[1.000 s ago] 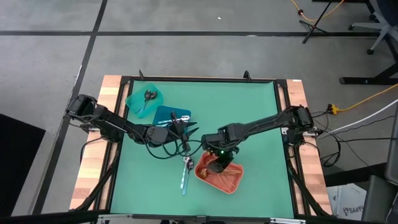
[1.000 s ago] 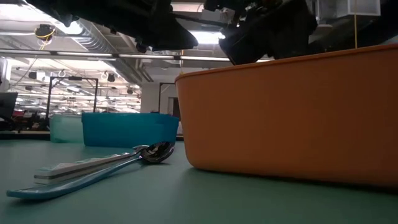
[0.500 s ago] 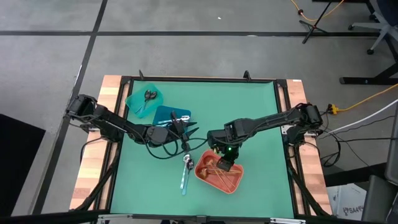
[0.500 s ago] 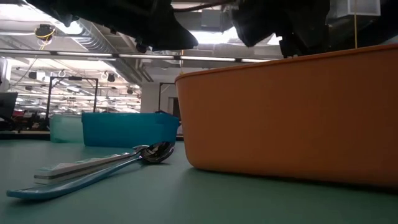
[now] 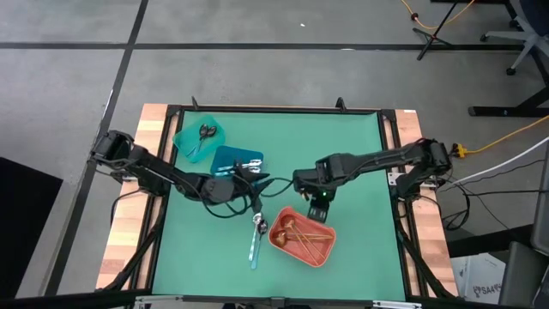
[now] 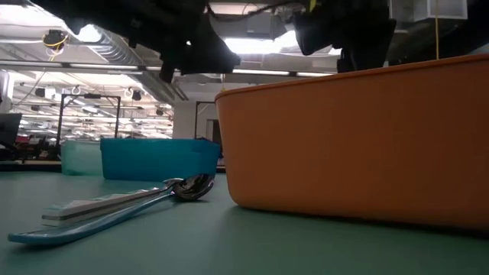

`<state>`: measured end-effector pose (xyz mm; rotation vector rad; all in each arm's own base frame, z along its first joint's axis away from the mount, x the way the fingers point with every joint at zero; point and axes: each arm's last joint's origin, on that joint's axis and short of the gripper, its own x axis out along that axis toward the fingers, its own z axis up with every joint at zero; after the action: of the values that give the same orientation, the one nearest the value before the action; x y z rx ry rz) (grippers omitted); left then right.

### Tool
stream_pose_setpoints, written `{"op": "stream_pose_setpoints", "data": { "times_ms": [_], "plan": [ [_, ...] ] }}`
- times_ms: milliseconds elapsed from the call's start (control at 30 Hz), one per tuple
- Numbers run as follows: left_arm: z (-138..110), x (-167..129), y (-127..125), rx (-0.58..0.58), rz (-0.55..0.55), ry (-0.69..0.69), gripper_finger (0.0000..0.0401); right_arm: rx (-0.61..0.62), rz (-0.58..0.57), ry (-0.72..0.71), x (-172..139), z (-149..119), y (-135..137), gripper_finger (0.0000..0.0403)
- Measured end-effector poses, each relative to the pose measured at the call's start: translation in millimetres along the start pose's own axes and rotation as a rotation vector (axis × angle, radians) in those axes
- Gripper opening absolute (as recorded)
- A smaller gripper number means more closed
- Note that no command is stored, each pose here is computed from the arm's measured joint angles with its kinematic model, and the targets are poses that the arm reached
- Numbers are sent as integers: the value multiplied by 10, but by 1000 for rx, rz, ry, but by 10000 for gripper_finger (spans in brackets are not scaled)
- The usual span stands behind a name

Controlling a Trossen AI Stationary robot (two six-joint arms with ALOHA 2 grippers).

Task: Sort silverware by color (type)
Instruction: Put the patterned blue spoon into the blue bin

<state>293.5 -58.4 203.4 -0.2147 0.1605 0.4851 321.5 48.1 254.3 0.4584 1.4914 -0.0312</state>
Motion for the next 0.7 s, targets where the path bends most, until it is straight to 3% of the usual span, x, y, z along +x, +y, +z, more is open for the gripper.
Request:
{"op": "stream_pose_setpoints", "data": {
  "times_ms": [367, 700],
  "plan": [
    [-113, -128, -139, -94, -84, 86, 101, -21, -189, -79, -232, -10, -292, 97],
    [89, -90, -313, -70, -154, 220, 101, -122, -253, -69, -287, 4, -422, 97]
  ]
}}
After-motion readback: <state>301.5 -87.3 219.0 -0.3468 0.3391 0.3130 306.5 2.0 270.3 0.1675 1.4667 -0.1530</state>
